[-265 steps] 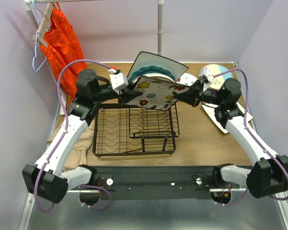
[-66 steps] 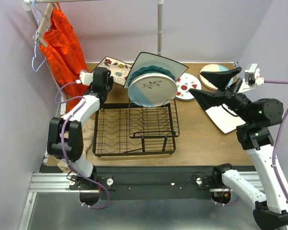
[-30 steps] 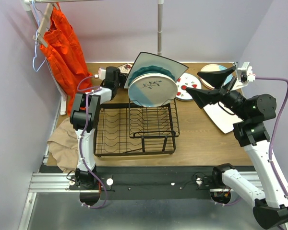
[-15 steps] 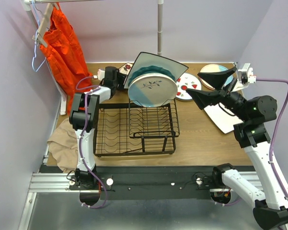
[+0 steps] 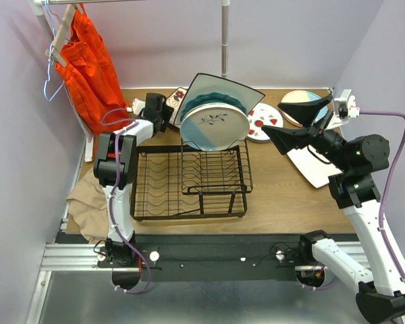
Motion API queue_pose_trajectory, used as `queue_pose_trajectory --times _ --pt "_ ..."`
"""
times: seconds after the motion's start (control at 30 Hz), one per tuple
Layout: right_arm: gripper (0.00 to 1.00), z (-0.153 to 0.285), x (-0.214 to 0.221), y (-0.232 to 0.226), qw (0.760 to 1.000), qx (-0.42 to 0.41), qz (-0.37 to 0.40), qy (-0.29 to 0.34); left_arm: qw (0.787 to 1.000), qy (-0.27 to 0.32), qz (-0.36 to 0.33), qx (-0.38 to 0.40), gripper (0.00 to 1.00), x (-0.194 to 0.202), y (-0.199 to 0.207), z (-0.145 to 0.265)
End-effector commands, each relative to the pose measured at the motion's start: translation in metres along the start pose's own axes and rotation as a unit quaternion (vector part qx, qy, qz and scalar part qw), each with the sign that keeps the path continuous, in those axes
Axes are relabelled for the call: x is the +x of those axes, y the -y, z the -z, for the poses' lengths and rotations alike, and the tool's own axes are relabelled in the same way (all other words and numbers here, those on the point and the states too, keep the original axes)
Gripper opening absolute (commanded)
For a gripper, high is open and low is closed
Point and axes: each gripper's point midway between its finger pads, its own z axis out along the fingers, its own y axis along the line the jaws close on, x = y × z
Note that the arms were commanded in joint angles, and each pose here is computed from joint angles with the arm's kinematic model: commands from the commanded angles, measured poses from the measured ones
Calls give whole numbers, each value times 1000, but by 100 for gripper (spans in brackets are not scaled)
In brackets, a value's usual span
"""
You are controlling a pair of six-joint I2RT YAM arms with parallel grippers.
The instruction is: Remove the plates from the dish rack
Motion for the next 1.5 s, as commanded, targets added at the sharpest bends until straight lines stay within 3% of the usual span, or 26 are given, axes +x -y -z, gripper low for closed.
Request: queue_pose_trajectory --times 0.0,0.37,0.5,0.57,0.7,0.77,0.93,1.1,1.17,1.27,1.47 --pt "100 1 2 3 1000 8 1 -1 997 74 -4 27 71 -50 42 47" --pt "100 -3 10 6 999 10 -23 -26 991 94 -81 50 71 -69 53 115" --pt "100 -1 17 7 999 10 -24 -45 978 89 -152 108 65 -69 71 162" --pt "100 -1 22 6 998 5 -27 -59 976 77 -173 111 65 -63 61 174" --pt "100 -2 33 -1 995 -23 -45 -85 951 95 -228 185 64 -67 76 235" --pt "99 -1 42 -1 993 -27 -56 -96 918 87 -290 255 63 -57 94 264" --pt "98 -2 62 4 989 -30 -77 -122 847 79 -367 377 62 -33 102 343" --pt "98 -4 74 8 987 -34 -81 -136 752 51 -451 479 59 1 99 402" --pt "98 -5 74 10 987 -31 -79 -137 721 38 -474 504 59 12 97 417" --pt "98 -5 72 10 988 -32 -71 -133 652 33 -529 542 59 26 91 433" --pt "98 -5 76 12 988 -31 -63 -136 541 29 -595 594 59 47 79 447"
